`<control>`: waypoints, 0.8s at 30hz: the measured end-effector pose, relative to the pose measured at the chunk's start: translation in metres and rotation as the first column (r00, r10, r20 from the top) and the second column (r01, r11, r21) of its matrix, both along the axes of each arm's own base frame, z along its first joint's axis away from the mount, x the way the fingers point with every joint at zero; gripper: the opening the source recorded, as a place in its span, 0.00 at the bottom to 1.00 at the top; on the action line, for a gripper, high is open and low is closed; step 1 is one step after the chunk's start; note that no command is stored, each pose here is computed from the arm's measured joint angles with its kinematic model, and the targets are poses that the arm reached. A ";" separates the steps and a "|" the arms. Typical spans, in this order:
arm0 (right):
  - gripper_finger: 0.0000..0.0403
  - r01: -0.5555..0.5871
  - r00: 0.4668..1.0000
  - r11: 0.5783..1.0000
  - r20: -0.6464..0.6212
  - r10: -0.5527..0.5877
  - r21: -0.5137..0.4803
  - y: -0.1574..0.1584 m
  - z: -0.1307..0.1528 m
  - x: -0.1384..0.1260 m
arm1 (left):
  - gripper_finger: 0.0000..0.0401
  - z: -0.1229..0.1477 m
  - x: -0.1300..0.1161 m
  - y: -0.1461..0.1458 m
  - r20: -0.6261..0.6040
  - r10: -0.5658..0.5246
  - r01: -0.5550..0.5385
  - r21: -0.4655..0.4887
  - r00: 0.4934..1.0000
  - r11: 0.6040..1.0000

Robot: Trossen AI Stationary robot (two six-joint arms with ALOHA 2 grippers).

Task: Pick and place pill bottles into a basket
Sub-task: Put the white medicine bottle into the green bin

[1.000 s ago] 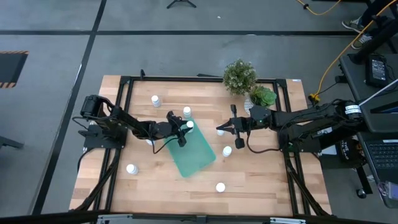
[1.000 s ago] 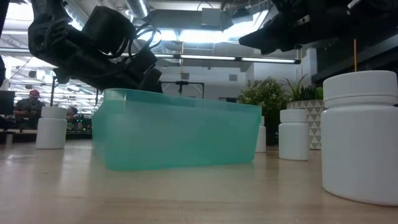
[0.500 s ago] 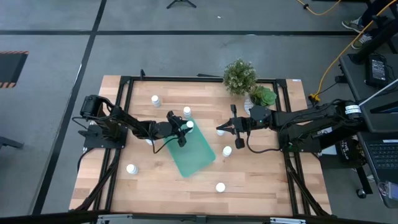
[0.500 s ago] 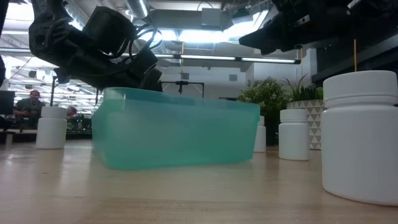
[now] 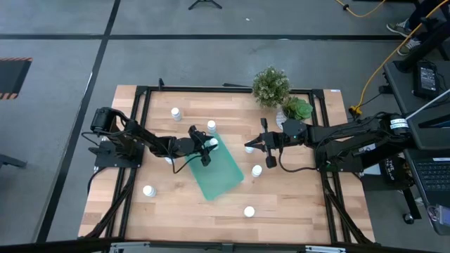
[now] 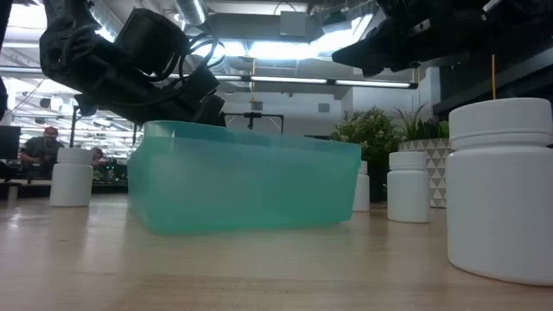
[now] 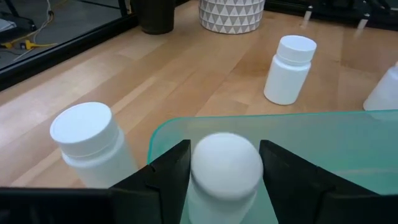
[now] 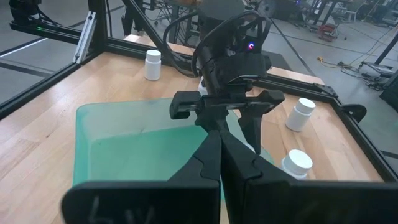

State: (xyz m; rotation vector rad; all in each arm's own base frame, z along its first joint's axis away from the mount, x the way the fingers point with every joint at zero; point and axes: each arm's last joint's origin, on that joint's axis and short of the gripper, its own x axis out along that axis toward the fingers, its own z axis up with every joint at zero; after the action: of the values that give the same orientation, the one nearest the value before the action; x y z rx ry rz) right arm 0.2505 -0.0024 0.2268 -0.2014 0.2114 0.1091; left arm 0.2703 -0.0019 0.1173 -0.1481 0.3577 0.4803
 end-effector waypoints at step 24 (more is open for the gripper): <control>0.04 0.001 1.000 1.000 0.012 -0.001 -0.006 0.000 0.001 0.000 | 0.46 0.026 -0.001 -0.013 0.073 -0.104 0.095 0.113 0.992 0.989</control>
State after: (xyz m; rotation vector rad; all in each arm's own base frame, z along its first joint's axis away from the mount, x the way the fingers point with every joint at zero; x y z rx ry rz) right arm 0.2507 -0.0024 0.2280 -0.2075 0.1995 0.1065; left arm 0.2693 -0.0151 0.1429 -0.0418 0.2599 0.3930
